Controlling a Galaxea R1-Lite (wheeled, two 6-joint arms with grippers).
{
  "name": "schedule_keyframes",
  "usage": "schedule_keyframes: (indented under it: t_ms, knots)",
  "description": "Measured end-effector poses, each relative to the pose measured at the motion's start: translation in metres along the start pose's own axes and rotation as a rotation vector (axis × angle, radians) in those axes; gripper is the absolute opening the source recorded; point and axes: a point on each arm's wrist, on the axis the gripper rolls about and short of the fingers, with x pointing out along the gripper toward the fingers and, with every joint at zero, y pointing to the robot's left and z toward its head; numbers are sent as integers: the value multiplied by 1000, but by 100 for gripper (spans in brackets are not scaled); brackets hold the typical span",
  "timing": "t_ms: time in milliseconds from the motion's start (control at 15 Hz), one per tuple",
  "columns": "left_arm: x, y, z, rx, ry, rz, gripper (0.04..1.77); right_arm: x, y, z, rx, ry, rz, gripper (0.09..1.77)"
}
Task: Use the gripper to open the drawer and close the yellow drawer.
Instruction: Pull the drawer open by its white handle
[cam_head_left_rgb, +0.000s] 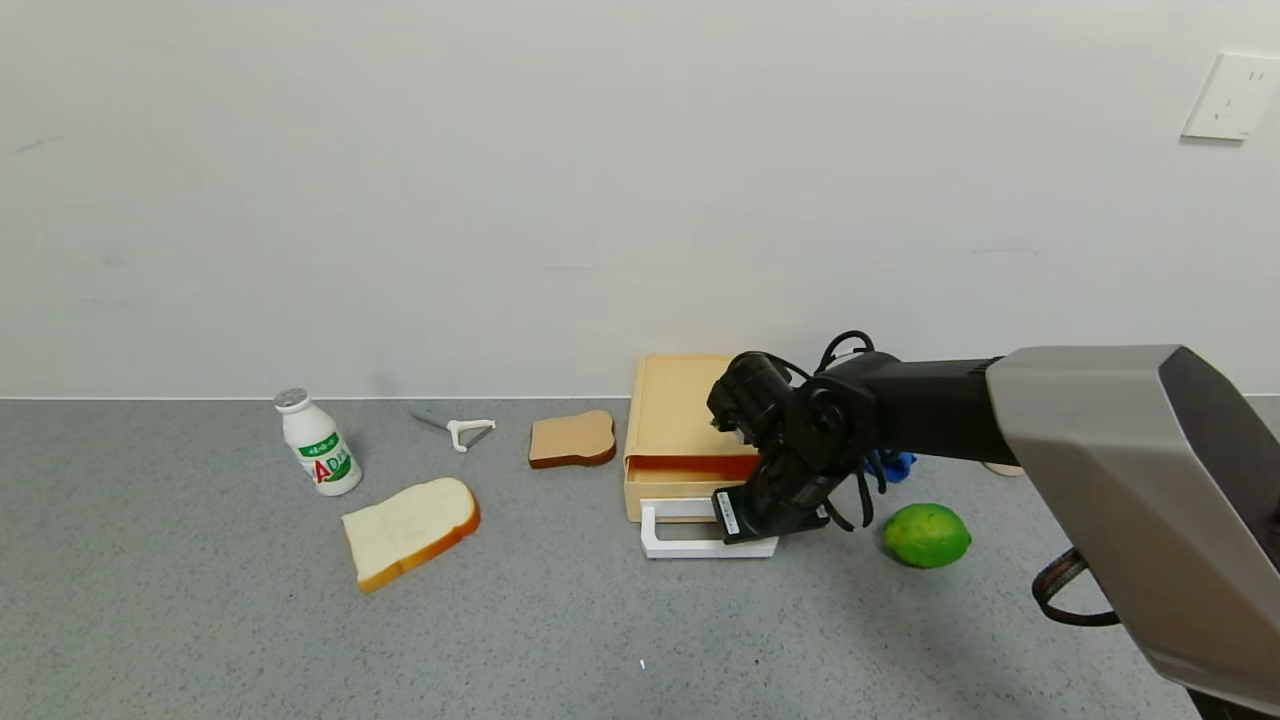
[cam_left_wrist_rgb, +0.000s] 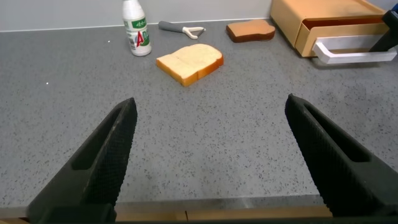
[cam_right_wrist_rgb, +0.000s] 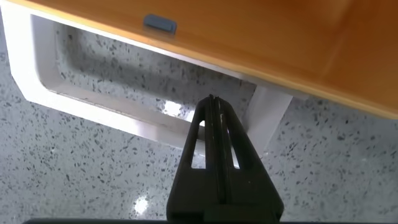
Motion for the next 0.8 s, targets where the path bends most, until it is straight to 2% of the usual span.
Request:
schedule_keyframes:
  t_ms: [200, 800]
  knots:
    - [0, 0, 0, 0, 0, 0, 172, -4, 2, -5, 13, 49, 29, 12]
    - [0, 0, 0, 0, 0, 0, 172, -11, 14, -20, 91, 117, 17, 11]
